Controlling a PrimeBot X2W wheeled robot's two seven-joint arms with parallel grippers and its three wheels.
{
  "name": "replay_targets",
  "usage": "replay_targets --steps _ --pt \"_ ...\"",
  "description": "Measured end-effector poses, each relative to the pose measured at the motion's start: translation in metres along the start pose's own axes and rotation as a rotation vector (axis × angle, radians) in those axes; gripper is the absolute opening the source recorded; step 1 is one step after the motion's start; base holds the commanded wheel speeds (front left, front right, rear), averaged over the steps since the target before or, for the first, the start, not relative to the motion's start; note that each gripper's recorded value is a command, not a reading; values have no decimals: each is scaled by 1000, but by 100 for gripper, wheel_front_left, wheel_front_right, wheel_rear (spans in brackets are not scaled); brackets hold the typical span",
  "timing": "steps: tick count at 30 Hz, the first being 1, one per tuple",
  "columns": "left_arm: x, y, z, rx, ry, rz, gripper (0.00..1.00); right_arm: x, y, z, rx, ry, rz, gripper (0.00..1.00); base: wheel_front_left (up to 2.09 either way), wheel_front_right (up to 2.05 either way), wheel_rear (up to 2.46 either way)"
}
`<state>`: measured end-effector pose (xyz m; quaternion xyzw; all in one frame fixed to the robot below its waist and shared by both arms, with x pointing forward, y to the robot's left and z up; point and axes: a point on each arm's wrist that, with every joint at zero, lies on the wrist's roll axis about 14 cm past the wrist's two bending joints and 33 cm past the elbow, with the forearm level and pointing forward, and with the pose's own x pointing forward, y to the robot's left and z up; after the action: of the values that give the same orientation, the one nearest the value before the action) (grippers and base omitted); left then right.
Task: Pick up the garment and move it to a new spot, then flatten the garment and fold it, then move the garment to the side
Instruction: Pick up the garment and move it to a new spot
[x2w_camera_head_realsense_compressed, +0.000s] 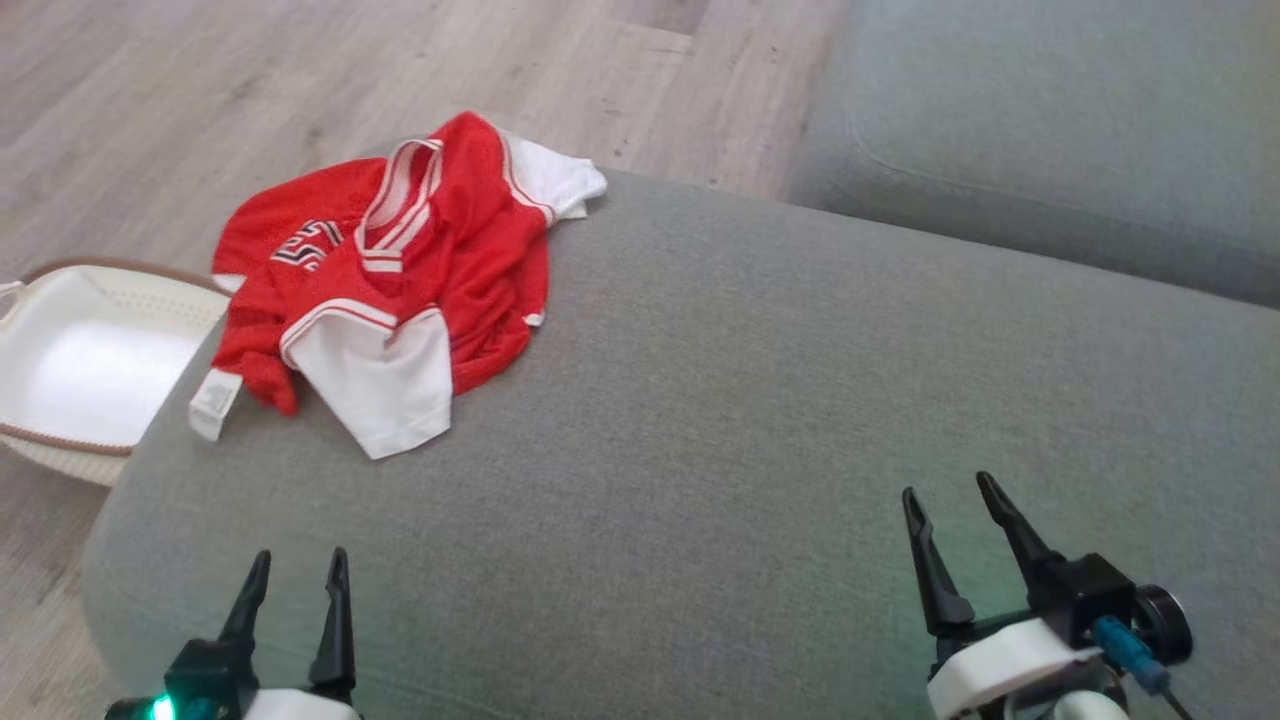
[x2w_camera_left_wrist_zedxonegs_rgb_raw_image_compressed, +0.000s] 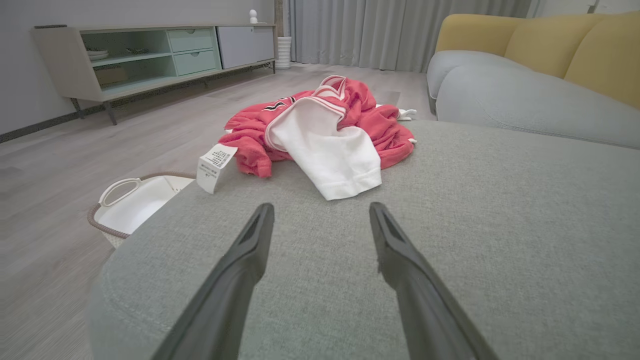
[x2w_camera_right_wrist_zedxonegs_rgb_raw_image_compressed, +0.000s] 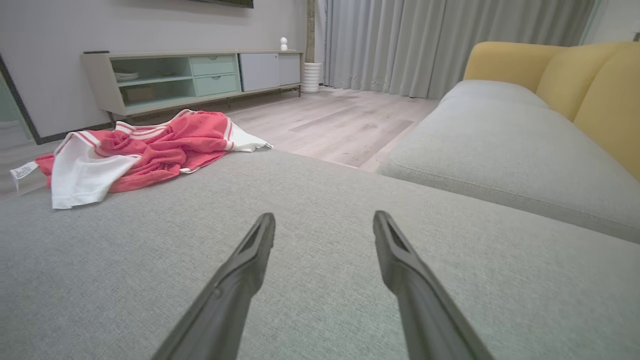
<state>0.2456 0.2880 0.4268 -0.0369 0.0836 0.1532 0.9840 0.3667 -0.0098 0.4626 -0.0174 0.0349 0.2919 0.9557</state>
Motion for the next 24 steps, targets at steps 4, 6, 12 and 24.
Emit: replay_targets --steps 4,6,12,24 --pt "2 5 5 0 -14 13 100 1 7 -1 0 4 22 100 0 0 0" --pt "7 2 10 3 -22 3 100 -1 5 -4 6 11 16 100 0 0 0" --pt "51 0 52 7 -109 -6 100 7 -8 -10 19 17 -8 100 0 0 0" --pt "183 -30 86 102 -33 -21 100 38 -71 -46 -14 74 -49 100 0 0 0"
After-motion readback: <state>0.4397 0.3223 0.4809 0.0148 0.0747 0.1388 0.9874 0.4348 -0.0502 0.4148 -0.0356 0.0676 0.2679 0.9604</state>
